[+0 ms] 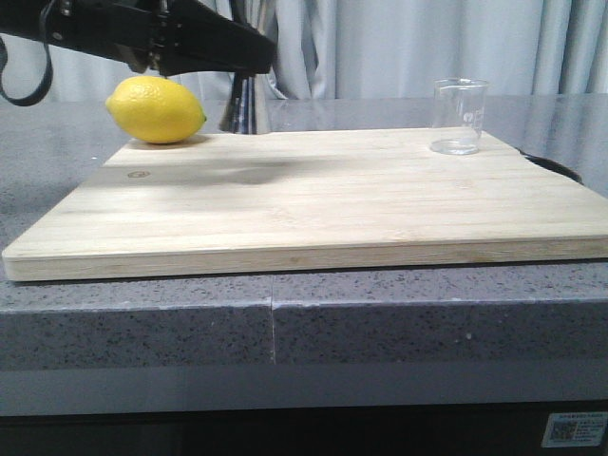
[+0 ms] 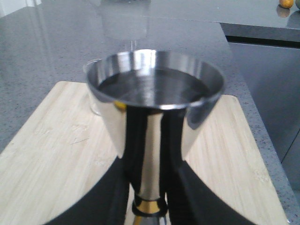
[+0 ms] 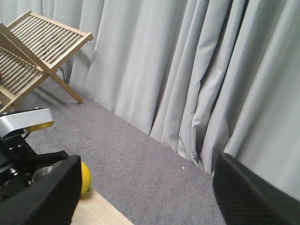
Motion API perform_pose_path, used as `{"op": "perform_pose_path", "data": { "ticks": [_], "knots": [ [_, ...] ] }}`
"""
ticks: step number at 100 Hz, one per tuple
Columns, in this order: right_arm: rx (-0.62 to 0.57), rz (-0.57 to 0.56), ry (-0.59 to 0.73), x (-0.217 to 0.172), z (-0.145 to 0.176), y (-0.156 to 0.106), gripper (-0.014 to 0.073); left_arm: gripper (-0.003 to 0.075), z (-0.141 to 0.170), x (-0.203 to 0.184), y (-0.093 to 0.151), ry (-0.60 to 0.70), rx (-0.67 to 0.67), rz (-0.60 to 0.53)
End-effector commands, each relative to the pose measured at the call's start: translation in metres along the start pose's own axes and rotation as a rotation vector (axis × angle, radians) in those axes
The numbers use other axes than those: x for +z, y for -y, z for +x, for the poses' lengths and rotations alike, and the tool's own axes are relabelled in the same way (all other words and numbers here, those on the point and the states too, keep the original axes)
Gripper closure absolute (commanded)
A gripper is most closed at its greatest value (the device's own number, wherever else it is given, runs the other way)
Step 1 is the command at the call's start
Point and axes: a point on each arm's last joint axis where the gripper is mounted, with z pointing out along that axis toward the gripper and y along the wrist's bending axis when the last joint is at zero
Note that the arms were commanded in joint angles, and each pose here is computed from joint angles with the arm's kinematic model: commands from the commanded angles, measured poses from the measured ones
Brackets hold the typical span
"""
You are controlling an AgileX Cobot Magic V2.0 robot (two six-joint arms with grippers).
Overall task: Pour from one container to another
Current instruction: 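Open the right gripper and lift it away from the beaker, then lower the filled jigger onto the board with the left gripper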
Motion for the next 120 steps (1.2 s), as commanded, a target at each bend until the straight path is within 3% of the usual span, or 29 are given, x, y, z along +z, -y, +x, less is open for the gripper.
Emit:
{"op": "perform_pose_path", "data": {
  "ticks": [1, 120],
  "knots": [
    [-0.001, 0.008, 0.052, -0.012, -0.023, -0.005, 0.0071, 0.0608, -0.042, -0.015, 0.013, 0.204, 0.053, 0.088],
    [0.028, -0.008, -0.034, -0.015, -0.009, -0.011, 0.0072, 0.0608, -0.018, -0.006, -0.005, 0.263, -0.015, 0.049]
  ]
}}
